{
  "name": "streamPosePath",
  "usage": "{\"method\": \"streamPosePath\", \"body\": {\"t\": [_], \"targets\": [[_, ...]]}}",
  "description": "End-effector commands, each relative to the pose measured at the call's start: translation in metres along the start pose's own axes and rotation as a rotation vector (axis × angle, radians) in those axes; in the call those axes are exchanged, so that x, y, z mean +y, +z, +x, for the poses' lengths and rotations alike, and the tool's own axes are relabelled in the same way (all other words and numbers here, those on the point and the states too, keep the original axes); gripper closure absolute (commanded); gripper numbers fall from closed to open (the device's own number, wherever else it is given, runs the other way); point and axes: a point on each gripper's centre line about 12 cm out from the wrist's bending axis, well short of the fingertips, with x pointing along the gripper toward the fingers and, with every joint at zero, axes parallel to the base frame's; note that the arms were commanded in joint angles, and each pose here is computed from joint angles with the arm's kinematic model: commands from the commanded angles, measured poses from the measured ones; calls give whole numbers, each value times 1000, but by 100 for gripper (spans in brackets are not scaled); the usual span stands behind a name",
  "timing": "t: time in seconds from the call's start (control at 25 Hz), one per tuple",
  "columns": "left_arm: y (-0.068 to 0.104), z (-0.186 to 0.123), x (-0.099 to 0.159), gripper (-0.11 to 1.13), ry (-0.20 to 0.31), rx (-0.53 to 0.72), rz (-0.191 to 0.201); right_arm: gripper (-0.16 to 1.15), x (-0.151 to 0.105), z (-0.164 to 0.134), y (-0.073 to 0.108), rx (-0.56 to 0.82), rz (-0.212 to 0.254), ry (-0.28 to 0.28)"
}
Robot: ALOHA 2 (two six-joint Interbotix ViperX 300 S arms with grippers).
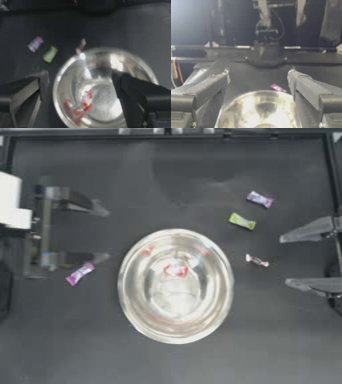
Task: Put candies in bowl
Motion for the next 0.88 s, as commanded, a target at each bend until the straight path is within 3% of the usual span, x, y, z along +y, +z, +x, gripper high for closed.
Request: {"method": "streamPosePath", "body": {"t": [0.04, 0.28, 0.52, 0.72, 0.88], "targets": [[-4, -24, -3, 0, 18, -105, -18, -2, 0, 0, 8, -17, 3, -2], [-23, -48, -8, 0, 23, -172, -47, -2, -7, -4, 8, 8, 12, -40], [-31, -50, -7, 0, 35, -183, -46, -2, -12, -1, 17, 29, 12, -65], [-34, -51, -8, 0, 35, -180, -51, -2, -39, 7, 35, 231, 80, -198], [-38, -50, -8, 0, 34, -171, -51, -2, -62, 5, 46, 397, 94, -306]]}}
